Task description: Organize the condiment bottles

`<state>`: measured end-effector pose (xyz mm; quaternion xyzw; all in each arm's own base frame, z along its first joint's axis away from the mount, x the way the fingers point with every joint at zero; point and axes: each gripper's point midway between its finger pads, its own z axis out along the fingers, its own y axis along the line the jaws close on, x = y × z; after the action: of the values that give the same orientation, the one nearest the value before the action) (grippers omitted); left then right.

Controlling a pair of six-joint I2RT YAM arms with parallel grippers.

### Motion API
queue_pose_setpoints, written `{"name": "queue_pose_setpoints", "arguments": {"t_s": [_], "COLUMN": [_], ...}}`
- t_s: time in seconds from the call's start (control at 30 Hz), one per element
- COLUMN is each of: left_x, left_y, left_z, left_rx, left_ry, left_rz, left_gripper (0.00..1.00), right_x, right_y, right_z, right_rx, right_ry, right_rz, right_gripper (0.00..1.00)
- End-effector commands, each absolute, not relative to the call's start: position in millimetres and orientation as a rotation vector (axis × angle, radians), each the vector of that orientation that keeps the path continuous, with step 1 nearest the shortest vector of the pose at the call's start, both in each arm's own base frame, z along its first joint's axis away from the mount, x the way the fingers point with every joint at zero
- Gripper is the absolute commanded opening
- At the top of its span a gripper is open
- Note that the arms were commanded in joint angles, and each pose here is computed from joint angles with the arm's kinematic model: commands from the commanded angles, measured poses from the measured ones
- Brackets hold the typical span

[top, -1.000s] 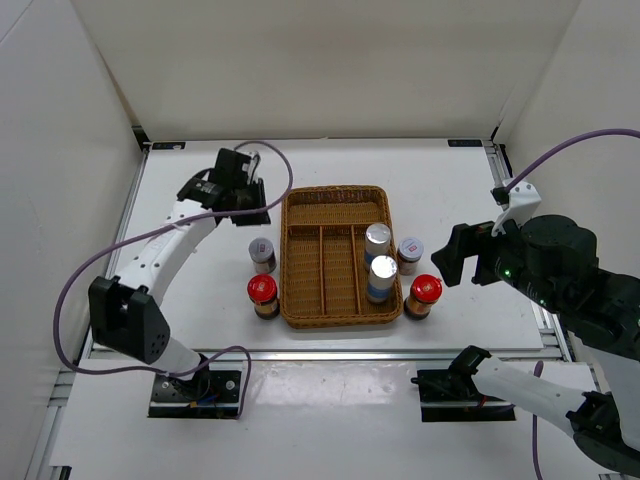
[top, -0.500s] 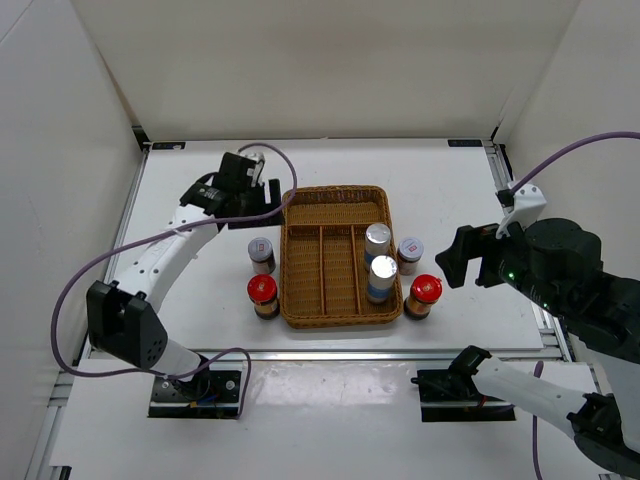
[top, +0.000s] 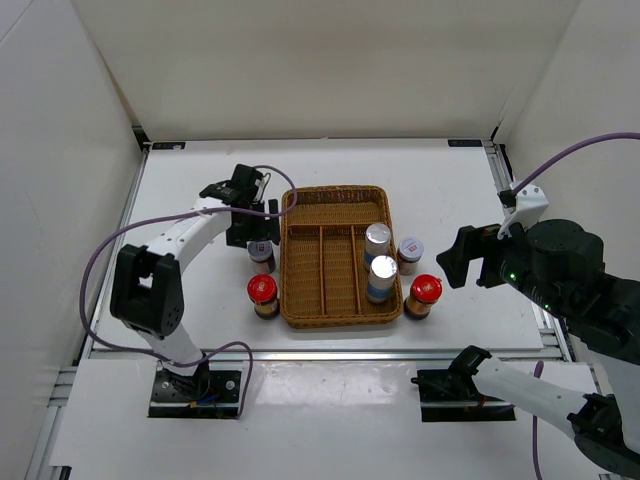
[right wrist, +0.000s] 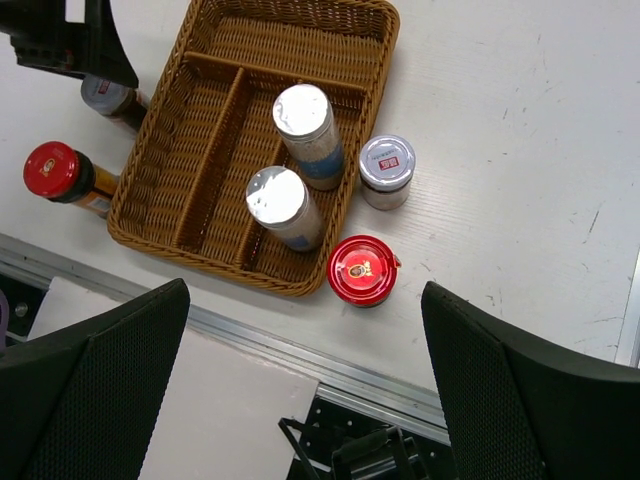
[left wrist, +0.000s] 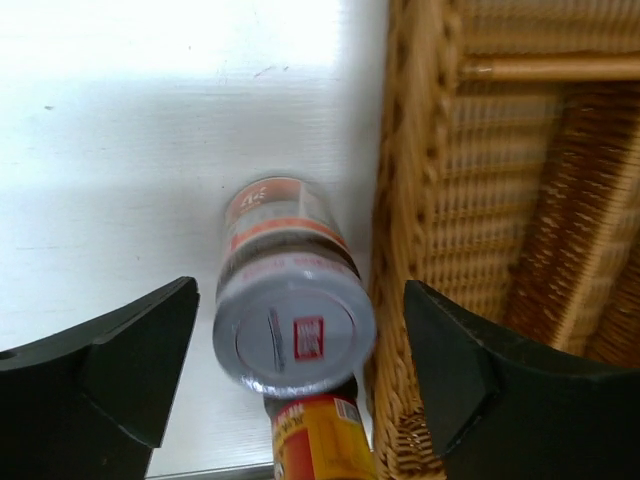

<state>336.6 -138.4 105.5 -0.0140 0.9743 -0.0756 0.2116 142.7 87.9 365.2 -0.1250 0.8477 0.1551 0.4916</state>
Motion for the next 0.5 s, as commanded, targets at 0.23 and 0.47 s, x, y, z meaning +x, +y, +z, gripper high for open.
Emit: {"name": "queue_pose_setpoints", "arguments": {"t_s": [0.23,0.47], "left_x": [339,363], "left_y": [-144,-150], "left_z": [93,184], "left_rx": [-0.017,-0.021], "left_ry": [2.740,2.488], "left_rz": [-0.277,-0.330], "left_gripper": [0.51,0.29], "right_x": [145,148], "right_y": [79,81], "right_z": [369,372], "right_rx": [-0.271,-0.281], "right_ry": [2.050,2.048], "right_rz": [0.331,0.326], "right_gripper": [1.00,1.00]}}
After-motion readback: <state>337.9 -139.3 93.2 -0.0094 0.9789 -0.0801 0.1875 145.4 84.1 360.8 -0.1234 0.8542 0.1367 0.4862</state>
